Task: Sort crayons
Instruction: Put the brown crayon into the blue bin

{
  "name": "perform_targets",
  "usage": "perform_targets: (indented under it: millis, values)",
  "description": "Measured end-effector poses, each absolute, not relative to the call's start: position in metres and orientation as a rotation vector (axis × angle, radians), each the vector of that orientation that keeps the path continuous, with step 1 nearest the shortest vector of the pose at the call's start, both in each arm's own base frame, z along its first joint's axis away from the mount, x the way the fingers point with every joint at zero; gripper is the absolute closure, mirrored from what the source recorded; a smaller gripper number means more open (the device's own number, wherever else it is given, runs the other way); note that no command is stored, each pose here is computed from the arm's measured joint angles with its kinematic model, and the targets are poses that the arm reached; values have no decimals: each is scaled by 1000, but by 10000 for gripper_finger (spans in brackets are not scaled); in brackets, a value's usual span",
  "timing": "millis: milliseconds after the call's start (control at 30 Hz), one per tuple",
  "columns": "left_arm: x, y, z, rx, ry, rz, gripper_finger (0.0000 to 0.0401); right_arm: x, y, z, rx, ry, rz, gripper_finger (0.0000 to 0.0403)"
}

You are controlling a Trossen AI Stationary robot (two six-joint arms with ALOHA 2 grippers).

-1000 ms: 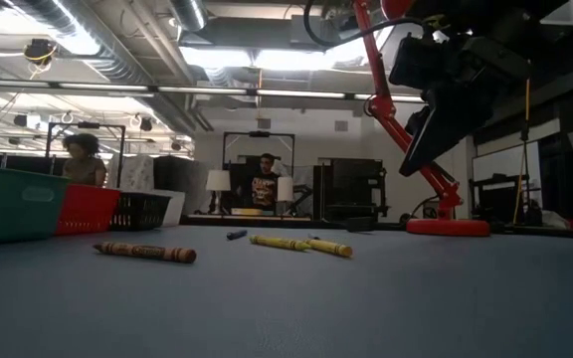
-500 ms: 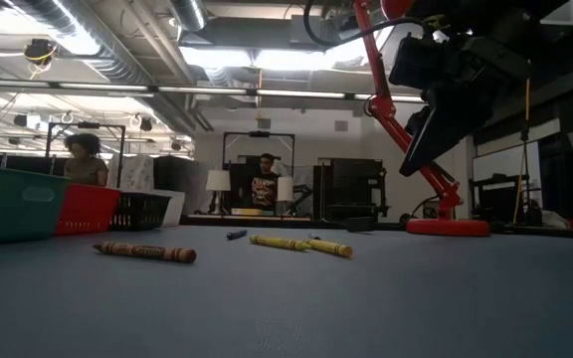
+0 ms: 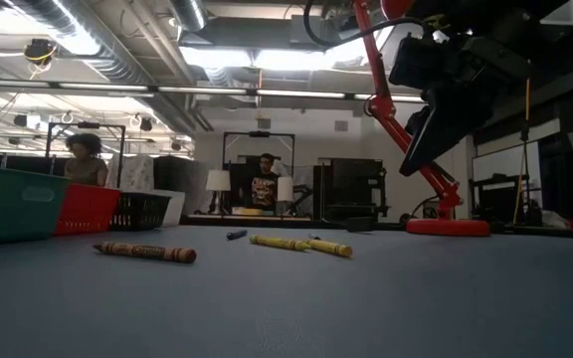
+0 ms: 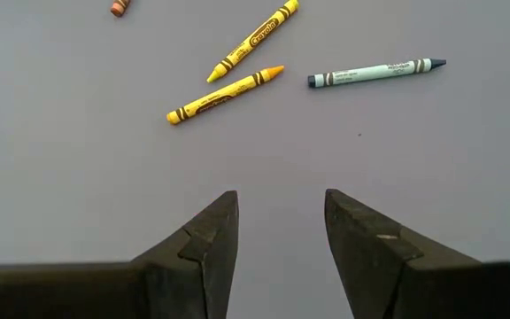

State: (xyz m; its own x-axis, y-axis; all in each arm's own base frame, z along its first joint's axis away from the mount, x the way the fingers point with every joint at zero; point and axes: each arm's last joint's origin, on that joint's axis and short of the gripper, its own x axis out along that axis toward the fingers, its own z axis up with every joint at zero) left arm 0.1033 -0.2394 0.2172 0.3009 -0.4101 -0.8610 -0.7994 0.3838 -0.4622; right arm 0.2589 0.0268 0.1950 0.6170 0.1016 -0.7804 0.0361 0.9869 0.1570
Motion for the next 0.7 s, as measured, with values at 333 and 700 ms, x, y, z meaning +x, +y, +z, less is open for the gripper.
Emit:
perform_targets:
  millis: [333,700]
  values:
    - [113,-233,218,-1182,1059,350,315,259,27,195,163,906,38,235]
    - [158,-205,221,-862,772,327,315,259,27,195,164,905,38,235]
